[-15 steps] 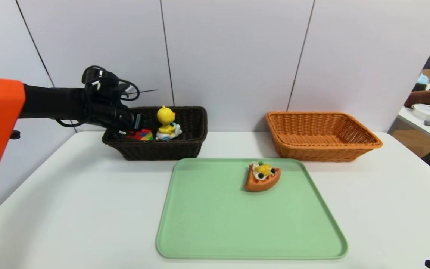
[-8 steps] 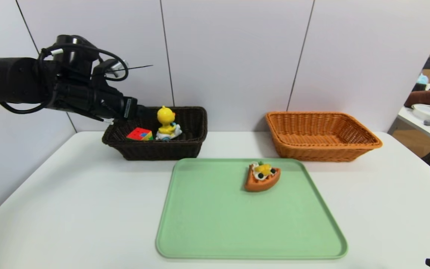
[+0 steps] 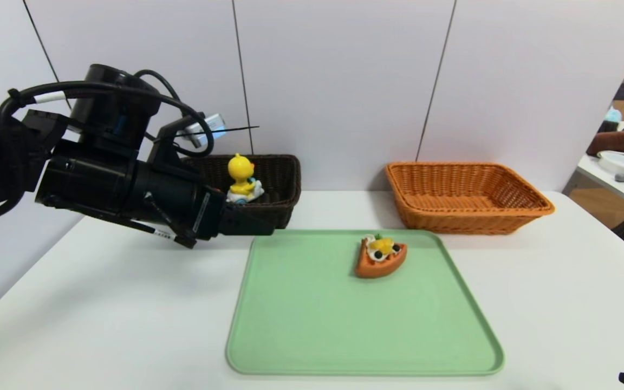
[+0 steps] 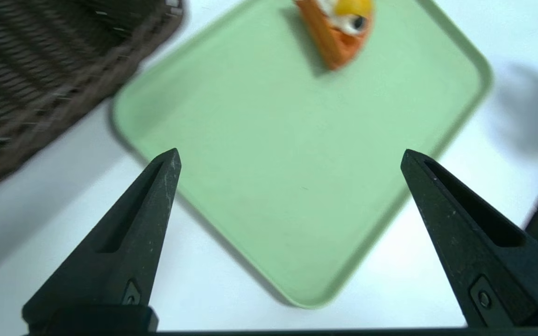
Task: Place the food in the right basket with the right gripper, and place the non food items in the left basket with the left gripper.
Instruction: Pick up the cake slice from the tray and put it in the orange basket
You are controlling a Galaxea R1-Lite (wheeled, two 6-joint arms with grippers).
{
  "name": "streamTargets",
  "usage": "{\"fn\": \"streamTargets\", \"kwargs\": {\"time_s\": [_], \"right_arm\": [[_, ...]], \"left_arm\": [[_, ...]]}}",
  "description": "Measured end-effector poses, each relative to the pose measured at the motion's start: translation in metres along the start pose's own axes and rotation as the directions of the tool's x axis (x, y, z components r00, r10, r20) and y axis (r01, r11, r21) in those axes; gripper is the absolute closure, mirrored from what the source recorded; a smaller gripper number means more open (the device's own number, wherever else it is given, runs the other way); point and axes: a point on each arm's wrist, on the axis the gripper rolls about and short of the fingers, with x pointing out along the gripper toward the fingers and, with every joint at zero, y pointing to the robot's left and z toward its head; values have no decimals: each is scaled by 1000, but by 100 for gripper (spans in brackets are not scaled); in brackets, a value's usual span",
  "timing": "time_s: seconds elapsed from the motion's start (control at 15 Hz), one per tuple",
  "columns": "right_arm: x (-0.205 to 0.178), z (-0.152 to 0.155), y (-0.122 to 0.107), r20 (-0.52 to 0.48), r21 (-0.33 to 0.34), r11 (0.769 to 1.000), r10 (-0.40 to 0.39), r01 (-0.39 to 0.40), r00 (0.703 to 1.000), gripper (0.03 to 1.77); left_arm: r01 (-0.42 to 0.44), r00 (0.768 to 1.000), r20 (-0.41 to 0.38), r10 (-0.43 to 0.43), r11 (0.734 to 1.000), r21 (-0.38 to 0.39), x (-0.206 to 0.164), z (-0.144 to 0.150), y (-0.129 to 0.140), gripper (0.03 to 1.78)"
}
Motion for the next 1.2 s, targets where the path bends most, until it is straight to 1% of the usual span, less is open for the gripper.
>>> {"fn": "streamTargets", "kwargs": {"time_s": [0.07, 0.2, 0.4, 0.6, 0.87, 1.07, 1.2], "right_arm": [[0, 0, 0, 0, 0, 1000, 0, 0, 1000, 10], [0, 1, 0, 1, 0, 1000, 2, -2, 1000, 10], [2, 12, 0, 4, -1, 1000, 5, -5, 1000, 10], [8, 30, -2, -5, 0, 1000, 5, -5, 1000, 10], [31, 62, -8, -18, -6, 1000, 16, -16, 1000, 10], [55, 82, -10, -51, -19, 998, 51, -52, 997, 10], [73, 93, -8, -64, -34, 996, 82, -85, 995, 10]], "left_arm": [[52, 999, -9, -52, 998, 19, 0, -5, -8, 14], [127, 992, -36, -125, 990, 68, 3, -15, -19, 14], [194, 981, -51, -188, 970, 145, 13, -26, -28, 12], [221, 974, -78, -211, 963, 151, 25, -32, -32, 12], [239, 968, -107, -225, 960, 144, 35, -36, -34, 12], [239, 968, -117, -223, 961, 138, 40, -37, -32, 12], [235, 969, -108, -221, 962, 139, 43, -36, -31, 12]]}}
